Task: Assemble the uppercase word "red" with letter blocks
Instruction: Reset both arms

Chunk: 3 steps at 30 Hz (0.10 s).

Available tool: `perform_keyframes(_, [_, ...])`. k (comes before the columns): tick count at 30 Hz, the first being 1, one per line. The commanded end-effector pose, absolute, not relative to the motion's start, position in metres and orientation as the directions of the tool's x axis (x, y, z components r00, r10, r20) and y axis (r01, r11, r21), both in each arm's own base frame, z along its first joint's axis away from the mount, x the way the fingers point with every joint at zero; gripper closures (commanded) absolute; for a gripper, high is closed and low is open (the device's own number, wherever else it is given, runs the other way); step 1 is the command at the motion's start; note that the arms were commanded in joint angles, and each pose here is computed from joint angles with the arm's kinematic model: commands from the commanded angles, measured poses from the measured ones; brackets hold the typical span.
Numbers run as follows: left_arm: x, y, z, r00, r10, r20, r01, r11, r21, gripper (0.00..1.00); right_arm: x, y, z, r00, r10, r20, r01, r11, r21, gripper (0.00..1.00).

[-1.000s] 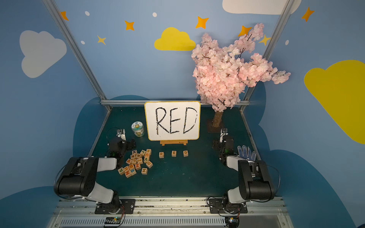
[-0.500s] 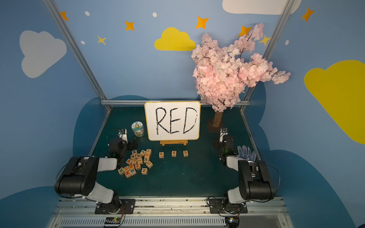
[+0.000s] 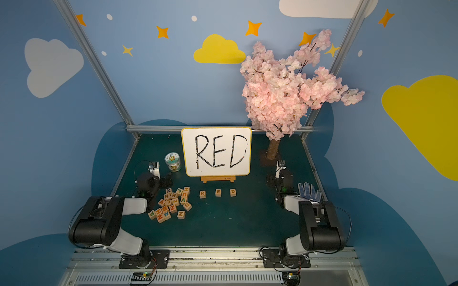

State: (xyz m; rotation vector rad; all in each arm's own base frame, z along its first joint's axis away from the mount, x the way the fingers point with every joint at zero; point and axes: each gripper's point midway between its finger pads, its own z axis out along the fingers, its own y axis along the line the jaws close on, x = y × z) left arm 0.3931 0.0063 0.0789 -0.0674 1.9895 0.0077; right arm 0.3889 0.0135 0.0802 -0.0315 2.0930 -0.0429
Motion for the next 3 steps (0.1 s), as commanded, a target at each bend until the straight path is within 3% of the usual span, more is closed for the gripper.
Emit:
perform_keyframes(1, [0.394, 0.0063, 0.0816, -0.395, -0.03, -0.918, -0.042, 0.999, -0.015, 0.01, 0.3925, 0.0139, 0.0856, -0.476, -0.045, -0.878, -0.01, 0.999, -0.046, 0.1])
perform_keyframes(3, [0.3941, 0.0061, 0.082, -0.394, -0.03, -0.919, -0.042, 0.999, -0.015, 0.01, 0.3927, 0.0136, 0.0855, -0.476, -0.045, -0.878, -0.009, 0.999, -0.046, 0.09])
